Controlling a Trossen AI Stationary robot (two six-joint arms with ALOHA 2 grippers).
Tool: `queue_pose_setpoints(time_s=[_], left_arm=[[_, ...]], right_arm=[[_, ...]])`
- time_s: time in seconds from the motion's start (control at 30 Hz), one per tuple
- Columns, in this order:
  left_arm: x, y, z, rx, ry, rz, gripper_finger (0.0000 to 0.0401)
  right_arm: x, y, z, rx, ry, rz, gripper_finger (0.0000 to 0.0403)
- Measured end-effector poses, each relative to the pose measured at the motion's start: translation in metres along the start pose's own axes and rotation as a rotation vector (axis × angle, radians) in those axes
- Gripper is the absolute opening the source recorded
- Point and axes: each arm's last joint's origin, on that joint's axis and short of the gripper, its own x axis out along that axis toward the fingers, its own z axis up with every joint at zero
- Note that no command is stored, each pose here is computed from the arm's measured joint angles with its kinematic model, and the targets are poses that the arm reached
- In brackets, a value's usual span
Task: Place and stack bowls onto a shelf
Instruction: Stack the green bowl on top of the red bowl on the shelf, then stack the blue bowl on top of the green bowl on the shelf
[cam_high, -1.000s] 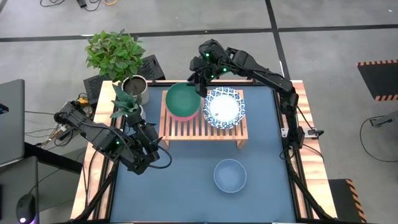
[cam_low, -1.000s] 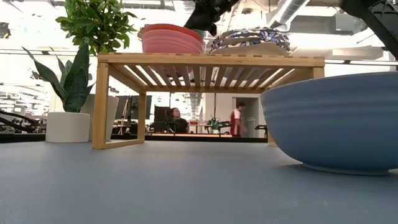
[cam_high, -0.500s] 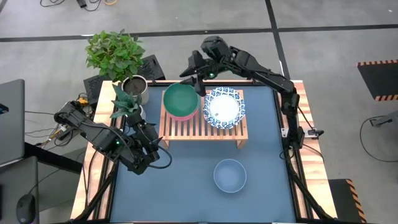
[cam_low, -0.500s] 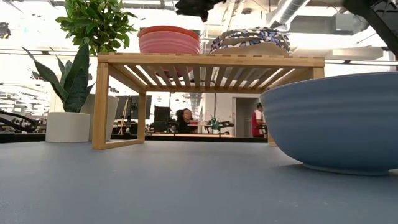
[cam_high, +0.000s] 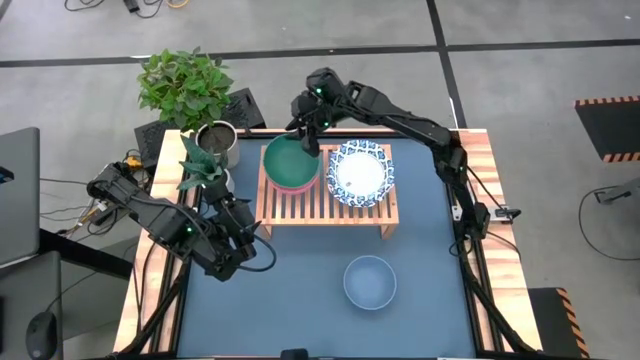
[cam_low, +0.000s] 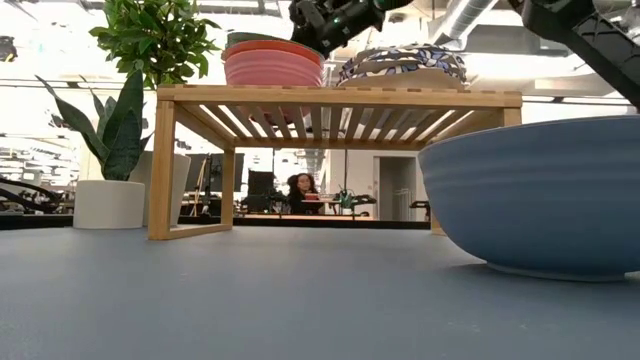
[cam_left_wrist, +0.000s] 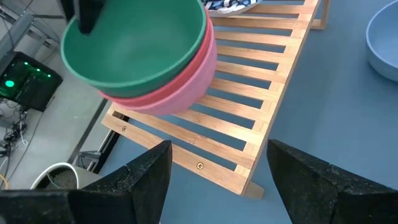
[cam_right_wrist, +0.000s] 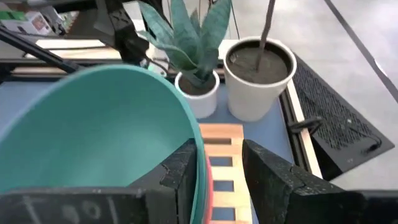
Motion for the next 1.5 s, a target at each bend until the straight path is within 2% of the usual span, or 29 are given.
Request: queue_pose_setpoints(time_s=[0.27, 0.37, 0.53, 0.83, 1.03, 1.3, 1.37, 1.5], left_arm=[[0.0, 0.0, 0.0, 0.0, -0.003, 0.002, 0.0251], [0.0, 0.0, 0.0, 0.0, -0.008, 0.007, 0.0251], [0.0, 0.0, 0.0, -0.013, -0.009, 0.005, 0.0251], [-0.007, -0.005, -0.003, -0.005, -0.018, -0.023, 0.0251], [-0.01, -0.007, -0.005, -0.011, -0.034, -0.027, 0.0251], [-0.011, -0.007, -0.006, -0.006, -0.038, -0.026, 0.0251], [-0.011, -0.007, -0.006, -0.003, -0.039, -0.025, 0.0251], [-0.011, -0.007, -0.006, -0.002, -0.039, -0.025, 0.0251]], right_arm=[[-0.03, 0.014, 0.023, -0.075, -0.098, -0.013, 0.0153], [-0.029, 0.019, 0.029, -0.1, -0.144, -0.016, 0.015], [-0.024, 0.021, 0.033, -0.129, -0.182, -0.018, 0.0143], [0.008, 0.027, 0.031, -0.166, -0.229, -0.005, 0.0134], [0.034, 0.022, 0.016, -0.141, -0.181, 0.003, 0.0133], [0.035, 0.019, 0.011, -0.126, -0.144, -0.016, 0.0133], [0.03, 0.023, 0.015, -0.126, -0.151, -0.015, 0.0133], [-0.017, 0.038, 0.032, -0.108, -0.123, -0.01, 0.0133]])
